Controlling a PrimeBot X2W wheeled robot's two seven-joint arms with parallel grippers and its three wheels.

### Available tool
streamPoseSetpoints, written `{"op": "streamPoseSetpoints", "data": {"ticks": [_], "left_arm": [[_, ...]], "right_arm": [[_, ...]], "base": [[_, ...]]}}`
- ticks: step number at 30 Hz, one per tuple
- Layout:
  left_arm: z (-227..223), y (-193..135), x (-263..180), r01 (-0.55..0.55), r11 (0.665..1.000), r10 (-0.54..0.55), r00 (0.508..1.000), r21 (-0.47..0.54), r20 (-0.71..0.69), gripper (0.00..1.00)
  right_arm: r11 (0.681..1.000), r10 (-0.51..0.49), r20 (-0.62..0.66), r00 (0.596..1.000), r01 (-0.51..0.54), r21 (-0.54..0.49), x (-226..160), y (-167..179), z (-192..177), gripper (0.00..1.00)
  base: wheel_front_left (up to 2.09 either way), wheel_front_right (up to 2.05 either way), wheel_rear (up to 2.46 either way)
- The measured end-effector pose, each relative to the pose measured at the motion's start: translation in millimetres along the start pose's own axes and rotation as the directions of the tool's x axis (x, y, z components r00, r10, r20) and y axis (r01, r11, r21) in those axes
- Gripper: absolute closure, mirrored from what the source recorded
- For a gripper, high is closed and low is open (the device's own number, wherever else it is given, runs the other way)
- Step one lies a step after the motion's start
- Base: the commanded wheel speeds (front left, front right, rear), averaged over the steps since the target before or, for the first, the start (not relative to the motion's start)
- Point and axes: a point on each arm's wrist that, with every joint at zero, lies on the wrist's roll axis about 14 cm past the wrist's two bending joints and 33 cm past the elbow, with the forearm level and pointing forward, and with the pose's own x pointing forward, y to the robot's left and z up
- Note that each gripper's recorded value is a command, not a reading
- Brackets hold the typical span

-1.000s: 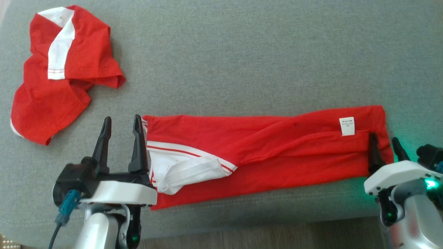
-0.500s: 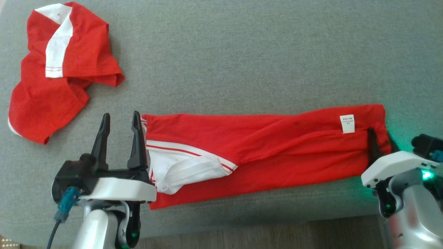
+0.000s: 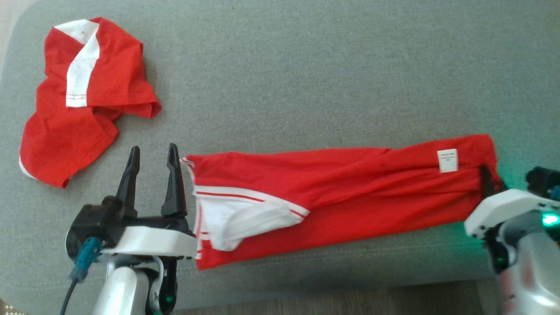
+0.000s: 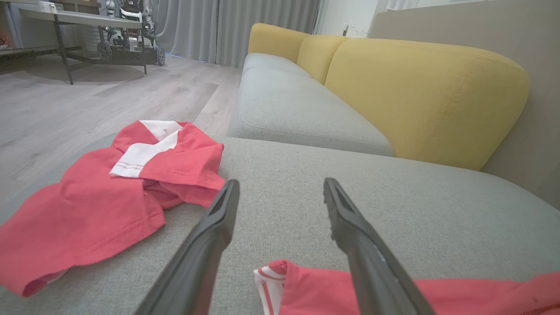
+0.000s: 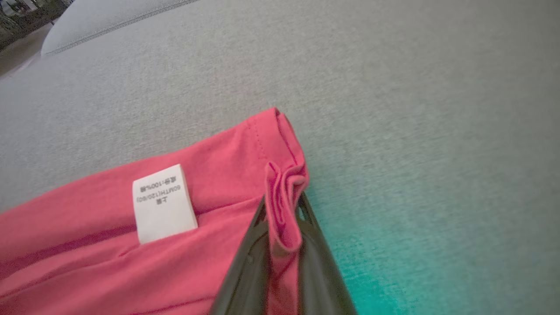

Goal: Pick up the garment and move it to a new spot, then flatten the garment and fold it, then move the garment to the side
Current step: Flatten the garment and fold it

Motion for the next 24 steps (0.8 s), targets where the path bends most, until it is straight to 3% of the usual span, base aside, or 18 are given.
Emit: {"op": "streamPoseSetpoints", "data": {"ticks": [5,11,16,24], "left_arm": [[4.8,-1.0,-3.4,0.002,1.0,-0.002,1.0,0.003,0.011,0.0],[3.4,2.2,-11.4,-0.01,1.0,0.01,1.0,0.004,0.003,0.0],[8.4,1.1,-10.7,-0.008,1.0,0.008,1.0,0.0,0.018,0.0],[13.3,-4.7,-12.6,0.003,1.0,-0.003,0.999,-0.001,0.032,0.0]], "right_arm": [[0.993,-0.067,0.043,0.997,0.071,-0.091,-1.2,-35.5,24.8,1.0],[0.977,-0.153,0.119,0.981,0.168,-0.131,-0.6,-69.7,60.5,1.0],[0.979,-0.149,0.123,0.981,0.163,-0.119,1.7,-64.4,64.5,1.0],[0.994,-0.061,0.15,0.987,0.074,-0.084,-4.2,-30.5,73.9,1.0]], "base": [[0.0,0.0,0.0],[0.0,0.0,0.0],[0.0,0.0,0.0],[0.0,0.0,0.0]]}}
